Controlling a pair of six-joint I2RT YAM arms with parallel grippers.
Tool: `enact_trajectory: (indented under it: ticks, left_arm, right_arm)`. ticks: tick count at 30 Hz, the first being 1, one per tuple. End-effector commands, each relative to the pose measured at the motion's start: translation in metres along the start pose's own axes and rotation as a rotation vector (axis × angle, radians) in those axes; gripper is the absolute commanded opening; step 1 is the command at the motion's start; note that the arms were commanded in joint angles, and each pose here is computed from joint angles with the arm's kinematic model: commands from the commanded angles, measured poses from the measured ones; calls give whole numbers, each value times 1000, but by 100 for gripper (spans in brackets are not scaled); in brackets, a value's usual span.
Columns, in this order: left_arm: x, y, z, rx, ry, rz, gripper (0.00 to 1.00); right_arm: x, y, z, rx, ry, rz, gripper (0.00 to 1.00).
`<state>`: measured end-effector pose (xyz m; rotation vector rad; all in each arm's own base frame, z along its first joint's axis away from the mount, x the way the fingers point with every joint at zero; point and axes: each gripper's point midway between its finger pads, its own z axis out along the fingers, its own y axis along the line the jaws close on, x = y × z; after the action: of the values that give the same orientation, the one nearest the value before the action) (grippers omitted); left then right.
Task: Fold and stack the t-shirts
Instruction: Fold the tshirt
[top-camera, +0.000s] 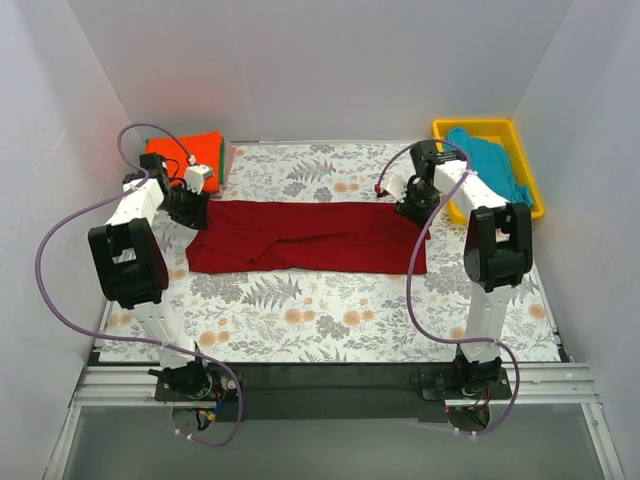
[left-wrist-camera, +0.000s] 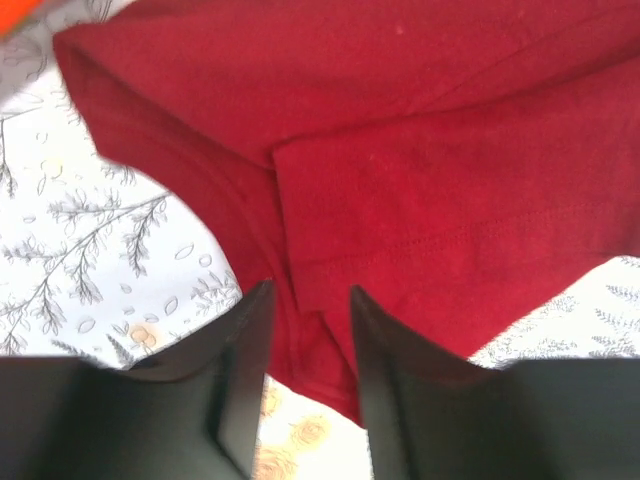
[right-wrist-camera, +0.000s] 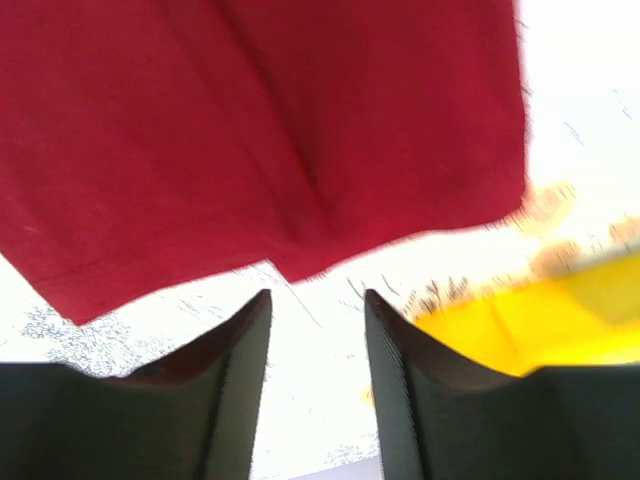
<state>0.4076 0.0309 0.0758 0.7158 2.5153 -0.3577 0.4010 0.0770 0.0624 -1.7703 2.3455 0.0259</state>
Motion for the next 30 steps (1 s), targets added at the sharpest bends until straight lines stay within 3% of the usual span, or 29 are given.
enact_trajectory:
  ticks: [1, 2, 3, 4, 7, 9, 16, 30]
  left_arm:
    - [5, -2, -35, 9, -63, -140, 41]
    - [15, -9, -39, 38, -47, -165, 46]
    - [48, -26, -51, 105, -48, -265, 50]
    - [60, -31, -51, 107, -47, -290, 50]
    - [77, -43, -47, 124, -47, -336, 50]
    - [81, -48, -43, 129, -51, -349, 50]
    - [94, -50, -31, 128, -33, -365, 56]
    - [98, -48, -20, 142, -22, -375, 61]
  right_arm:
    - [12, -2, -47, 18, -96, 211, 50]
    - [17, 7, -50, -9, -102, 258, 51]
    - [30, 50, -54, -147, -181, 476, 51]
    - [33, 66, -52, -206, -211, 553, 50]
    - [26, 103, -41, -360, -284, 661, 49]
    - [33, 106, -32, -375, -289, 741, 47]
    - [36, 111, -10, -389, -286, 828, 54]
    - [28, 88, 5, -391, -296, 891, 54]
